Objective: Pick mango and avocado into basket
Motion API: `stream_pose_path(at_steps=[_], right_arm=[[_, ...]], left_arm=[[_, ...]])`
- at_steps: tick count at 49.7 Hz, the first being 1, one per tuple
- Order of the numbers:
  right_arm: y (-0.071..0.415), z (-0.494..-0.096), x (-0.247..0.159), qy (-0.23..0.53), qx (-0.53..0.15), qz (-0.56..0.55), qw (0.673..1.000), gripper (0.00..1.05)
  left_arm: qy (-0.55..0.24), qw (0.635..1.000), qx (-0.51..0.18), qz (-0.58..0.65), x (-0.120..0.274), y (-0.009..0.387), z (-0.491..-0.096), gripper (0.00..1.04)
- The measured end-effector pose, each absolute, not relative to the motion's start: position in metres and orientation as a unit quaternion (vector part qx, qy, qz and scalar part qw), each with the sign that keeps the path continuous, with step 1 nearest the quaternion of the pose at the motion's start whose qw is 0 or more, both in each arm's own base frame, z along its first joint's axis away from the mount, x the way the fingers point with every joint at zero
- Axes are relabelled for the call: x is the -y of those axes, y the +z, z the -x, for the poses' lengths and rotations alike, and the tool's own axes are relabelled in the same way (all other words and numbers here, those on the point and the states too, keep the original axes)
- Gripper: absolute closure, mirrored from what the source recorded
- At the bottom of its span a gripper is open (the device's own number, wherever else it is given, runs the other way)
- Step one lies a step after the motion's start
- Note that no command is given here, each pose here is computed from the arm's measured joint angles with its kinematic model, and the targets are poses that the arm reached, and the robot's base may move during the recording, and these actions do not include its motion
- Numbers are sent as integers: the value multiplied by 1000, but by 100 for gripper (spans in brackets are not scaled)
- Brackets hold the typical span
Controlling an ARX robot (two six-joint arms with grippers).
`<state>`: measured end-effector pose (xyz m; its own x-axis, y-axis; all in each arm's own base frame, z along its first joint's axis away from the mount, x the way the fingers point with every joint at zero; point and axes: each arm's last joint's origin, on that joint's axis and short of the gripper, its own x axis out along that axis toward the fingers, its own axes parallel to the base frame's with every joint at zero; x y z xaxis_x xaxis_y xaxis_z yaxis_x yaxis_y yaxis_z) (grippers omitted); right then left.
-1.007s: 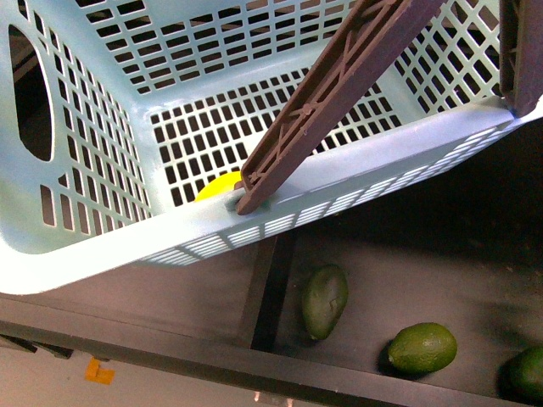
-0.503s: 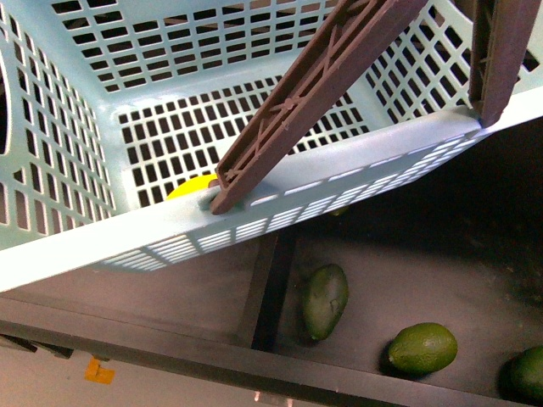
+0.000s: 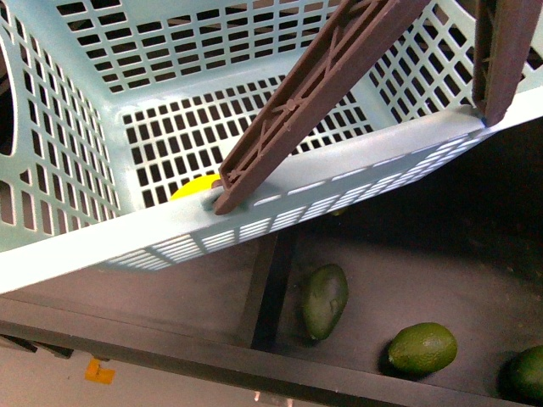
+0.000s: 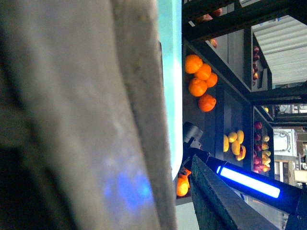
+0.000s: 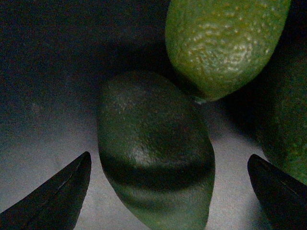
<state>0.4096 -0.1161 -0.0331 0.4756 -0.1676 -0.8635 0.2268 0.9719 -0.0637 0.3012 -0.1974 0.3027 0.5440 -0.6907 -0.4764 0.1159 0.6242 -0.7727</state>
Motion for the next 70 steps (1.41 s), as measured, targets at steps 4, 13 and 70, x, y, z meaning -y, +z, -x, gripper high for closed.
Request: stream_pose_path(at_steps=[4, 13, 70], right_arm=[[-35, -415, 115, -115, -496, -32, 860, 9], [-44, -431, 104, -104, -497, -33, 861, 9], [184, -288, 33, 64, -288, -41, 955, 49]], left_arm=[[-250, 805, -406, 353, 197, 303, -301, 77], [-250, 805, -406, 354, 197, 303, -301, 77], [-251, 804, -406, 354, 197, 303, -301, 77]])
